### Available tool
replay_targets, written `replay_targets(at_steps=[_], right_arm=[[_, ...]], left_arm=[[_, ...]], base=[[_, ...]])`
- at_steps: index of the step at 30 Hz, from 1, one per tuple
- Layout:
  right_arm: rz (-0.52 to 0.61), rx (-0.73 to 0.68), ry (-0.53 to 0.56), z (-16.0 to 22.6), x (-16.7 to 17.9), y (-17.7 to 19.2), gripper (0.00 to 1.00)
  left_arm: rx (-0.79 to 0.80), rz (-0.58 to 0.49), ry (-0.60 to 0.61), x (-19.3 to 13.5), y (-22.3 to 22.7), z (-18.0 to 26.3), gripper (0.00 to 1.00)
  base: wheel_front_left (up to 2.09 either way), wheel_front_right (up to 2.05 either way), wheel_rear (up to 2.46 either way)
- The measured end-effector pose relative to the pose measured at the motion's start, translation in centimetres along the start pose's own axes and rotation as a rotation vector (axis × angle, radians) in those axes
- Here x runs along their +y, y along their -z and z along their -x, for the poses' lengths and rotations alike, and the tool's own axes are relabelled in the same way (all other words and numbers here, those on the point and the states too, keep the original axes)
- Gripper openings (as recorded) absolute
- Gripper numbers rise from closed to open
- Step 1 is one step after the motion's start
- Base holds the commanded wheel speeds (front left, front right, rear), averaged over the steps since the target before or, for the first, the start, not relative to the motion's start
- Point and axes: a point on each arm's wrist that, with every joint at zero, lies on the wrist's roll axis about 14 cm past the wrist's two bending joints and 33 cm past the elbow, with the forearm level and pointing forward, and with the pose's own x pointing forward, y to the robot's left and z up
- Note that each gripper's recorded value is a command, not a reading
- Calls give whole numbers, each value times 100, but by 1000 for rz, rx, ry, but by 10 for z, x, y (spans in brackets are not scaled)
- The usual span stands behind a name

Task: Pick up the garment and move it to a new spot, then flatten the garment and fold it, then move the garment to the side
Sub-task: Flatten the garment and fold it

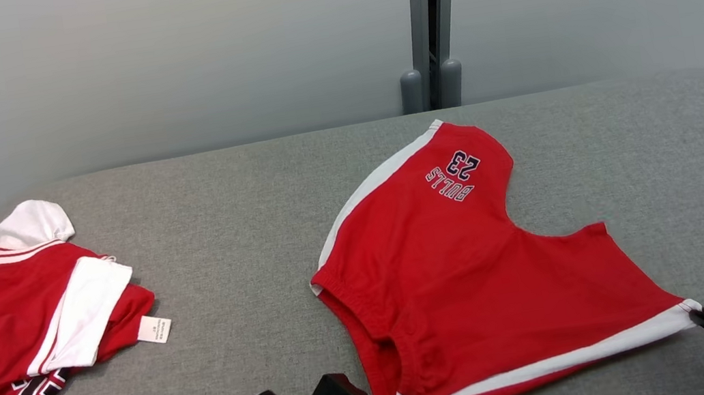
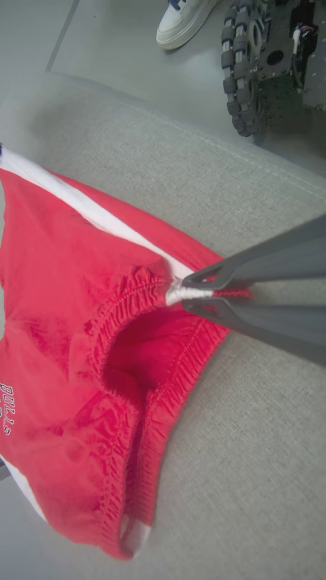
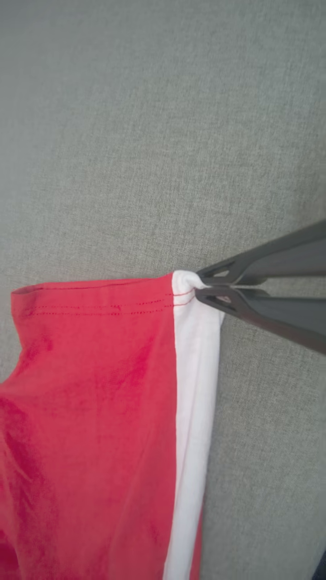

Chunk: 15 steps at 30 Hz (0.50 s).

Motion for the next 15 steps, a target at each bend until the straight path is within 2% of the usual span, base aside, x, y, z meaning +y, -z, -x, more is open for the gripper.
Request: replay_targets(at_steps=[15], right_arm=[[-23, 111, -34, 30, -4, 27, 0]], left_arm=[[50, 112, 66, -34, 14, 15, 0]], base=[[0, 0, 0]])
